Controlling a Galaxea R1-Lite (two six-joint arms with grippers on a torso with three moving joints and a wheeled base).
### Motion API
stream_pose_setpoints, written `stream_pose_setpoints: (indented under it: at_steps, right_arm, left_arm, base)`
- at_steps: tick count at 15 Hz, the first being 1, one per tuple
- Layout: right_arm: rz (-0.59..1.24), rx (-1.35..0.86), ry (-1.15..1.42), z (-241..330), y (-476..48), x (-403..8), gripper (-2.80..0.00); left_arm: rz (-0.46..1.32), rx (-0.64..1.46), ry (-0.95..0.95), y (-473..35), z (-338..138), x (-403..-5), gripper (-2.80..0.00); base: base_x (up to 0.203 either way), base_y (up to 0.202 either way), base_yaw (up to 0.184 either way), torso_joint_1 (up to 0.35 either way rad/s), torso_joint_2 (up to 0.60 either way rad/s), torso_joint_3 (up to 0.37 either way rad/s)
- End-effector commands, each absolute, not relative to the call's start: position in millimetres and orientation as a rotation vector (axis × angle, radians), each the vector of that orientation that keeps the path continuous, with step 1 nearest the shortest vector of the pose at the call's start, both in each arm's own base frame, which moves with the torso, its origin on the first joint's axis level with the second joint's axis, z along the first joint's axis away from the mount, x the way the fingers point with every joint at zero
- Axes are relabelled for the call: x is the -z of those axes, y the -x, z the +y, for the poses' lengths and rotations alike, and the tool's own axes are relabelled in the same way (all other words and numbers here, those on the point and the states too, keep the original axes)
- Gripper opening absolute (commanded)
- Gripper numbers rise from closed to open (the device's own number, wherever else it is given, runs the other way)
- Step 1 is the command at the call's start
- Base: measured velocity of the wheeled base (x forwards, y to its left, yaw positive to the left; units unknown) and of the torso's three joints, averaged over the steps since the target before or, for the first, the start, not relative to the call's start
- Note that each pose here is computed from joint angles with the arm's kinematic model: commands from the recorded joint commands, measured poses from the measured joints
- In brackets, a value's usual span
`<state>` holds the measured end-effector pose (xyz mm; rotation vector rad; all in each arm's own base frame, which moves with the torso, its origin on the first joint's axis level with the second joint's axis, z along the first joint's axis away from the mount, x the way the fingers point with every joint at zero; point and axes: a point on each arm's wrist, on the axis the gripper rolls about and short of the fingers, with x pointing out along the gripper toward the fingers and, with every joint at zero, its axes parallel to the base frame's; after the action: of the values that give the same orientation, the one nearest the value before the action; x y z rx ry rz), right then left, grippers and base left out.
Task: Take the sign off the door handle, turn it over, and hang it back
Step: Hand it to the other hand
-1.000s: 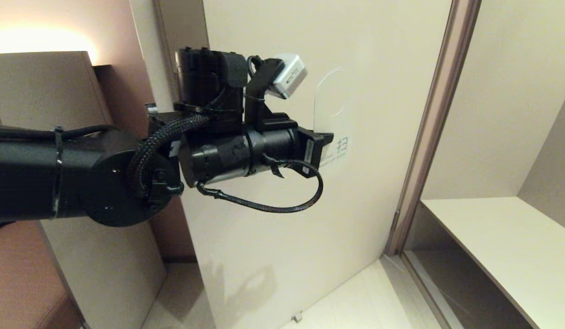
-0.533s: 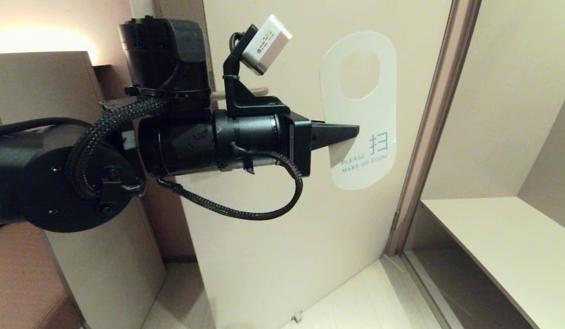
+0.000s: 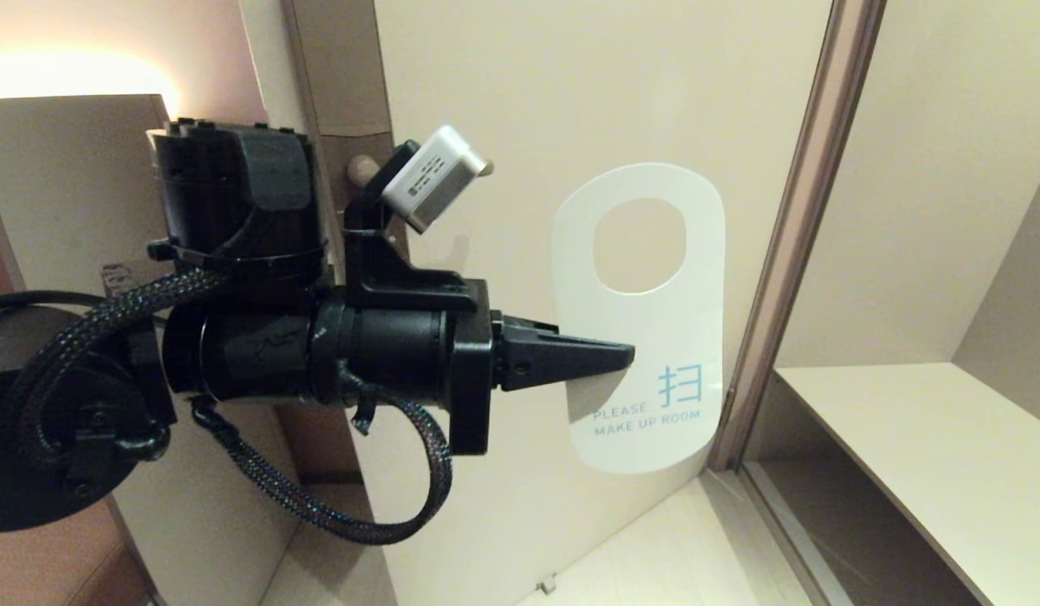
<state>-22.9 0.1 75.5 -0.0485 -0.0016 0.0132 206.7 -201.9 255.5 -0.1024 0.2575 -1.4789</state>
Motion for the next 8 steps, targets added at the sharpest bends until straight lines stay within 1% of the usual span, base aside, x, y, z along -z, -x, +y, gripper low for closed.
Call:
stream_pose_setpoints:
  at_steps: [1,8]
  right_arm:
    - [0.001,-0.015,0.049,0.1,22.8,-75.3,-2.8]
    - [0.001,-0.02,0.089,0.2,23.0,-75.8,-2.8]
  left_arm:
    - [0.268,1.483,0.106,-195.4,-187.9,-249.2,-2.8]
    - [0.266,1.569,0.118,-204.1,-181.1,-235.5,-2.8]
  base:
    - [0.0,0.0,0.0,0.0,0.0,0.0]
    - [0.0,0.0,0.0,0.0,0.0,0.0]
